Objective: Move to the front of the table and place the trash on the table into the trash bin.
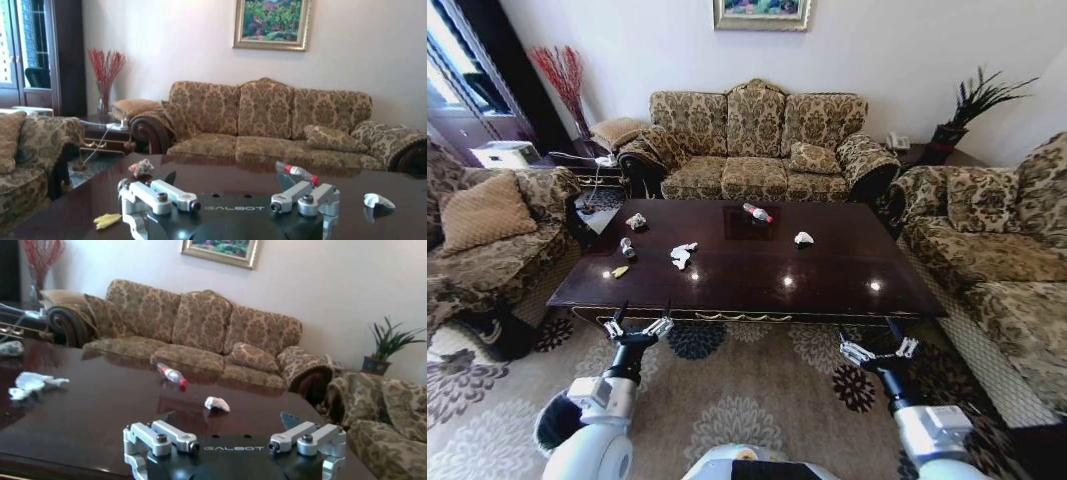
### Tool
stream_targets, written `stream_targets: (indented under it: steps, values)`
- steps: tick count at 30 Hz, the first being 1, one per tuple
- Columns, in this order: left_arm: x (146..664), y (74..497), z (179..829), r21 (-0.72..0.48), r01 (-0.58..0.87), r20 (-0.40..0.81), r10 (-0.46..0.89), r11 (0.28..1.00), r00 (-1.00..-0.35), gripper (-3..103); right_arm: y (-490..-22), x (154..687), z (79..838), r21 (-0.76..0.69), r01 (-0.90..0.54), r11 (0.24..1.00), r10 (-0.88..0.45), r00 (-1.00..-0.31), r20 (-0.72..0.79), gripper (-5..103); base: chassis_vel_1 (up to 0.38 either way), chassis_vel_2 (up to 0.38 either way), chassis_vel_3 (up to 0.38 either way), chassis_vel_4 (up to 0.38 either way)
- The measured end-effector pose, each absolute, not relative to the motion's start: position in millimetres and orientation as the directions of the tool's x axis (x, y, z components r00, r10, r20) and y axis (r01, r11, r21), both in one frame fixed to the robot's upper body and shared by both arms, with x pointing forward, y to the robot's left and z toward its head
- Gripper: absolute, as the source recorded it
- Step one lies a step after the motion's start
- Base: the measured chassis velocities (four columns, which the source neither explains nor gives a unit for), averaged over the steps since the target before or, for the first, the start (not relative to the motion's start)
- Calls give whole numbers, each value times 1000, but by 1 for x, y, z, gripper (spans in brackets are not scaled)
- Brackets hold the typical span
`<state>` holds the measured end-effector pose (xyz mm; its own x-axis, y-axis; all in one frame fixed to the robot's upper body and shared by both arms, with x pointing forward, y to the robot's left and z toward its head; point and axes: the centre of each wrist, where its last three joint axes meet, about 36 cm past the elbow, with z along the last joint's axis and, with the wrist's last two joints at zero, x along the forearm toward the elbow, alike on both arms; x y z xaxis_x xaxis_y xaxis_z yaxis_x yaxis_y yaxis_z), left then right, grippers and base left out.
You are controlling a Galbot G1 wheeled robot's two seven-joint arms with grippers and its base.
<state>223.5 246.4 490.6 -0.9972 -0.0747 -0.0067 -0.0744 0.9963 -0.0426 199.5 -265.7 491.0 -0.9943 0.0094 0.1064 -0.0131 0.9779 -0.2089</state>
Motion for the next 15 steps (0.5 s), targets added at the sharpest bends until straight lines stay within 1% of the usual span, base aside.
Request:
stream_targets:
  steps: [4, 8, 15]
  values:
    - [226, 249, 492, -49, -63, -12, -64, 997, -998, 100, -274, 199, 489, -234, 29, 972, 56, -992, 109, 100, 0, 0, 0, 0]
    - [226, 251, 492, -56, -51, 5, -51, 997, -999, 100, -275, 194, 487, -247, 113, 962, 143, -984, 107, 100, 0, 0, 0, 0]
    - [229, 252, 493, -41, -27, -4, -27, 999, -1000, 100, -282, 185, 493, -265, 168, 950, 201, -974, 103, 100, 0, 0, 0, 0]
